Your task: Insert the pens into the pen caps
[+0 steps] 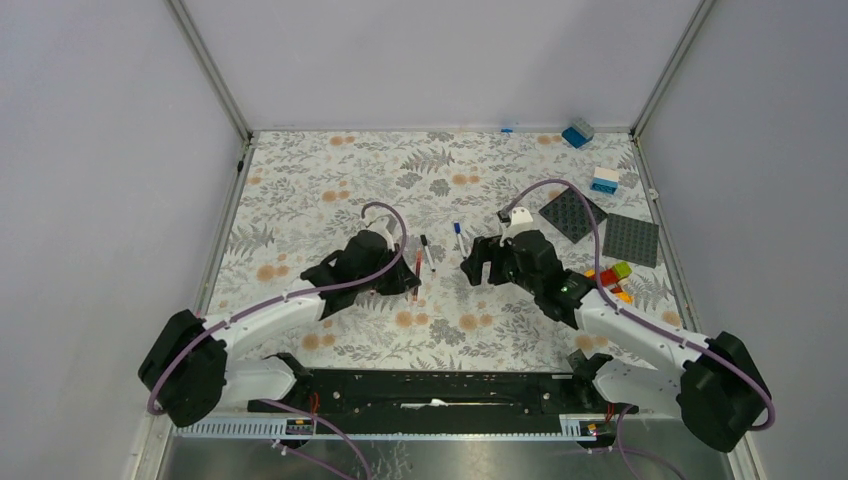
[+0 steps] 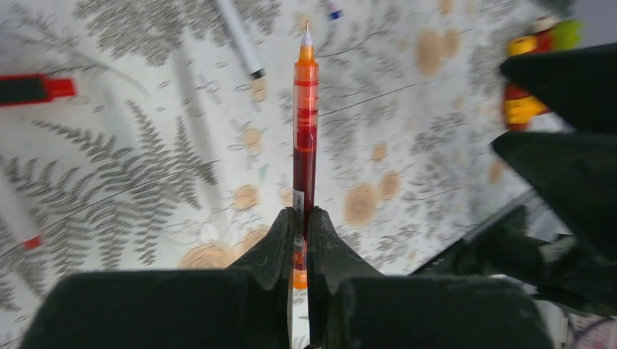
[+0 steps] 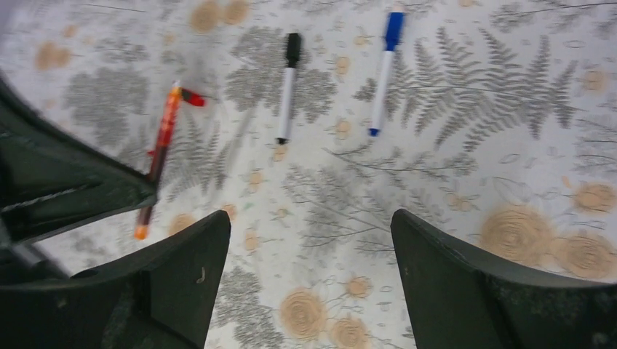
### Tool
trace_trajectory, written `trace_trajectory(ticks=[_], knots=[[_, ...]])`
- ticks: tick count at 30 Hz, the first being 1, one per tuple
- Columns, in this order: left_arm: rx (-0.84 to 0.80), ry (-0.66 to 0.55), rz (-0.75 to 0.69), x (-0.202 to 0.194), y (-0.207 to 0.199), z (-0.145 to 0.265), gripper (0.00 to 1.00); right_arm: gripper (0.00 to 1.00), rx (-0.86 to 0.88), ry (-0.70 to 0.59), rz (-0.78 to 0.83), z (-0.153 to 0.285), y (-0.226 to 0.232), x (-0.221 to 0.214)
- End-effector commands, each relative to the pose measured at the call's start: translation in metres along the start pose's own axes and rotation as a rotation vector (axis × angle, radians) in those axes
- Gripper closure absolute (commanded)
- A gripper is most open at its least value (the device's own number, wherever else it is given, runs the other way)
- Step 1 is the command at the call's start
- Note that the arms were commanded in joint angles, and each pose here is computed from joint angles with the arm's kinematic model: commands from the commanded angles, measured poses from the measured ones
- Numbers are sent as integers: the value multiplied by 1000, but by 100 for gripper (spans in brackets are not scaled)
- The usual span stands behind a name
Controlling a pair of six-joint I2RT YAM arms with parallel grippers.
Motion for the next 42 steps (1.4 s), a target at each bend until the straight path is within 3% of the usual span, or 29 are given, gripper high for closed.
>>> trace_trajectory(ticks=[1, 7, 21, 27, 42], knots=[[-233, -132, 41, 18, -28, 13, 100, 12, 285, -74, -133, 15, 25, 10], [-410, -230, 96, 28, -46, 31, 100, 13, 534, -116, -237, 33, 44, 15], [-544, -370, 194, 38, -57, 55, 100, 33, 762, -123, -280, 37, 65, 30], [-578, -376, 200, 39, -59, 56, 100, 46, 782, -110, -276, 34, 67, 30], [-631, -365, 192, 38, -62, 51, 100, 61, 800, -83, -286, 23, 74, 36]])
Point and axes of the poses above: each gripper's point midway between its finger pads, its own z axis back along the fingers, its own y axis along the line the jaws close on, x = y × z, the point moved 10 cm from there along z, back along the fingers, and after that the axes turned 2 degrees about -z, right-handed, at the moved point
